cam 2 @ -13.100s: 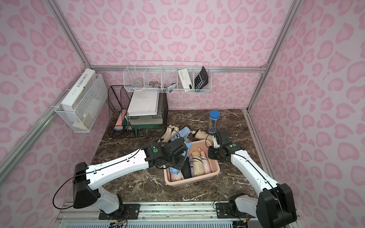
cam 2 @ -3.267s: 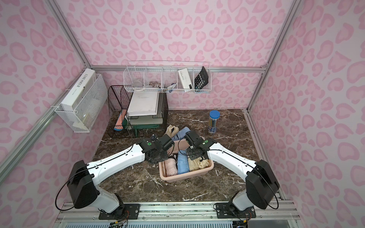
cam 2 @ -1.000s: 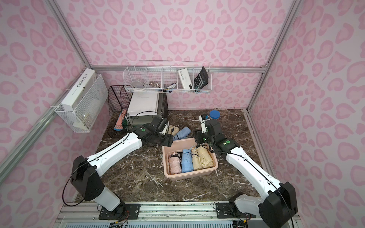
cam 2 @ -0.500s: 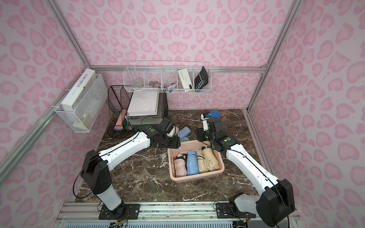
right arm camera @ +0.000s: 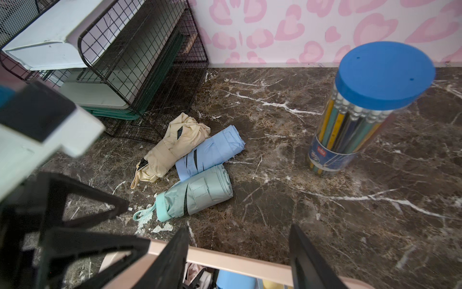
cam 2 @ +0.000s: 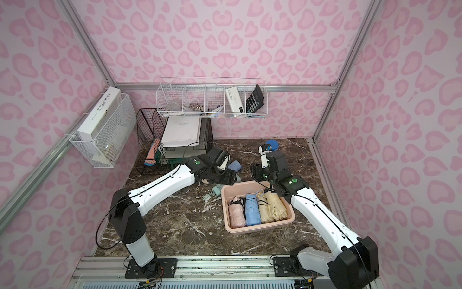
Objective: Put the umbrella into the storage box
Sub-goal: Pick up the umbrella from the center of the board.
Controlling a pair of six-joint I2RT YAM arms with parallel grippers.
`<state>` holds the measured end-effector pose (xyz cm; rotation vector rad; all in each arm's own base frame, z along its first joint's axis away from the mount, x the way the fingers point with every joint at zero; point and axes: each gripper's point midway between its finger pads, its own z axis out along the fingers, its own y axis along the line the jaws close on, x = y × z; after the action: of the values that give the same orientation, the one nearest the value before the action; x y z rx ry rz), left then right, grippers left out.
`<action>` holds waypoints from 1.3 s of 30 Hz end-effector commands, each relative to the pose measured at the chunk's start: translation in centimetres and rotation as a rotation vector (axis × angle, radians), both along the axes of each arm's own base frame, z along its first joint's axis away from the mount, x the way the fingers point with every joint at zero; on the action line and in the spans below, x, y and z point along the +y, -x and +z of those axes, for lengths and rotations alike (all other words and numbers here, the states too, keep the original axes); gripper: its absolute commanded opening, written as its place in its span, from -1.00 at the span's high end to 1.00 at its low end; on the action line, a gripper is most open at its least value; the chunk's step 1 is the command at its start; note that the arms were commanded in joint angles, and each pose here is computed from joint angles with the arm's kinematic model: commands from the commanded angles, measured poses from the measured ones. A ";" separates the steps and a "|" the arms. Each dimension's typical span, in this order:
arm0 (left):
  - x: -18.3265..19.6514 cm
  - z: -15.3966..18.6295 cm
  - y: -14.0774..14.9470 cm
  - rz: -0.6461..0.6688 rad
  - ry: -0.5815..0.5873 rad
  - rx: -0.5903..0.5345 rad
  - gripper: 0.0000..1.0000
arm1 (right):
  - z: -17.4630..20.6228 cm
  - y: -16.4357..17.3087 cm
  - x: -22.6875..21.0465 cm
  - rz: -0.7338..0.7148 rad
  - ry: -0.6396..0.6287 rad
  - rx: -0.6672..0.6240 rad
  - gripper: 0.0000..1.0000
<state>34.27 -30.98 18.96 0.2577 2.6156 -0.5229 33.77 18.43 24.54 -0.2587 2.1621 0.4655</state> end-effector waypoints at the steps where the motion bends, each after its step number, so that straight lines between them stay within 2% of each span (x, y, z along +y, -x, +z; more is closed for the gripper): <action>1: 3.4 0.8 -1.9 0.022 -0.102 -0.083 -0.55 | -0.1 0.0 -0.2 -0.010 -0.001 0.005 -0.14; 5: 5.6 0.0 -3.5 -0.019 -0.146 -0.101 -0.53 | 0.0 -0.1 -0.1 -0.008 -0.001 0.001 -0.15; 9: 6.1 -2.5 -4.1 -0.156 -0.241 -0.100 -0.49 | 0.0 -0.1 0.1 0.001 0.004 0.000 -0.15; 15: 4.8 -4.8 -5.8 -0.350 -0.330 -0.123 -0.47 | -0.2 -0.2 0.2 0.014 0.013 0.005 -0.15; 21: 3.6 -6.8 -6.6 -0.475 -0.385 -0.094 -0.49 | 0.0 -0.3 0.0 0.011 0.024 0.009 -0.15; 27: 2.3 -9.0 -6.0 -0.589 -0.463 -0.064 -0.49 | 0.2 -0.5 -0.3 0.008 0.026 0.008 -0.16; 39: 1.9 -13.2 -4.4 -0.695 -0.609 0.032 -0.50 | 0.3 -0.2 0.0 0.018 0.006 0.022 -0.16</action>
<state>39.41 -29.97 6.42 1.3085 2.5731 0.0272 34.21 18.31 24.51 -0.2758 2.1865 0.4587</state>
